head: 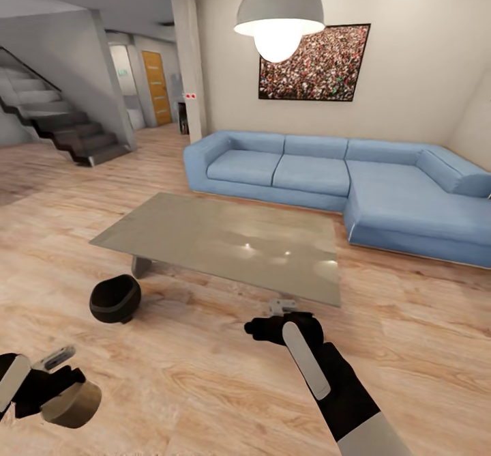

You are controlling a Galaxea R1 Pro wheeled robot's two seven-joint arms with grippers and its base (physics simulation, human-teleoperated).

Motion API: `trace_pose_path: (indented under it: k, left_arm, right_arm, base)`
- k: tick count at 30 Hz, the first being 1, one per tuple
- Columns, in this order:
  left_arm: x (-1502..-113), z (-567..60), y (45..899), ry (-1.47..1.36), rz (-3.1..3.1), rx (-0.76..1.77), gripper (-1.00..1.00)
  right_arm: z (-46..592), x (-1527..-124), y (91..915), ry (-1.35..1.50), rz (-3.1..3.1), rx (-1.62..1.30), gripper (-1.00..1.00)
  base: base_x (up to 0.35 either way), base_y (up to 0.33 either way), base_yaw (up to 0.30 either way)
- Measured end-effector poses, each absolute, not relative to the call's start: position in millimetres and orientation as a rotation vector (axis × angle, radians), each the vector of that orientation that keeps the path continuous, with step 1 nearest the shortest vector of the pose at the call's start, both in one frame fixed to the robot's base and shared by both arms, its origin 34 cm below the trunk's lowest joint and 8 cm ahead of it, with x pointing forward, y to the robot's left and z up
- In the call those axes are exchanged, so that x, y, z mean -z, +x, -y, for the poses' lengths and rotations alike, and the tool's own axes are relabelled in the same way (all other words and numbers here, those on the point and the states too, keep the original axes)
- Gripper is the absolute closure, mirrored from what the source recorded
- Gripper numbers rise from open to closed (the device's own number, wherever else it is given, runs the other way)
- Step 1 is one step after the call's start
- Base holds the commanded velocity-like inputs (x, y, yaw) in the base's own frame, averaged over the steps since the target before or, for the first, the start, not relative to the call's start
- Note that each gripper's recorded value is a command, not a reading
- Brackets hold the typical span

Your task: Place each of the two pumpkins and all three candles from the living room inside a cabinet in the living room (use any cabinet), then make sure every cabinet is closed, and position the cauldron so it is next to a table in the living room.

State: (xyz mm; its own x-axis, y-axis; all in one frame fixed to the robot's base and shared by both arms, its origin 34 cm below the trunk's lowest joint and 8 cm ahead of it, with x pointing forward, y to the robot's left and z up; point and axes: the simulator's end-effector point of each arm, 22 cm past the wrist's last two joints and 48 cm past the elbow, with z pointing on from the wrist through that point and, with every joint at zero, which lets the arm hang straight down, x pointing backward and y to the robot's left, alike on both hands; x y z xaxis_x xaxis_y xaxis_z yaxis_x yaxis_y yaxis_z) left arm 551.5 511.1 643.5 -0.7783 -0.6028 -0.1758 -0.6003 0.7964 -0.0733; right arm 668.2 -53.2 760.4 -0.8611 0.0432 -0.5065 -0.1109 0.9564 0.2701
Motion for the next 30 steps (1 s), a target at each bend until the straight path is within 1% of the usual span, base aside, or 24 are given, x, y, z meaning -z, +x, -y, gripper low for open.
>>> trace_pose_path:
  k: [2,5,12,30]
  left_arm:
    - [-652.6,-523.6,551.4,-0.956,-2.774,0.062,1.0]
    - [-666.1,-542.3,549.8,-0.96,-2.757,0.055,1.0]
    - [-675.7,-557.4,542.9,-0.979,-2.756,0.036,1.0]
    - [-675.1,-551.6,546.5,-0.97,-2.754,0.047,1.0]
  right_arm:
    - [53.2,-763.4,668.0,-0.048,-2.58,-0.396,-1.0]
    - [53.3,-767.6,667.7,-0.048,-2.581,-0.395,-1.0]
    - [53.0,-770.4,666.1,-0.05,-2.59,-0.392,-1.0]
    - [46.9,-769.9,663.0,-0.08,-2.591,-0.39,-1.0]
  base:
    - [0.0,0.0,0.289]
    - [0.0,0.0,0.289]
    - [0.0,0.0,0.289]
    - [0.0,0.0,0.289]
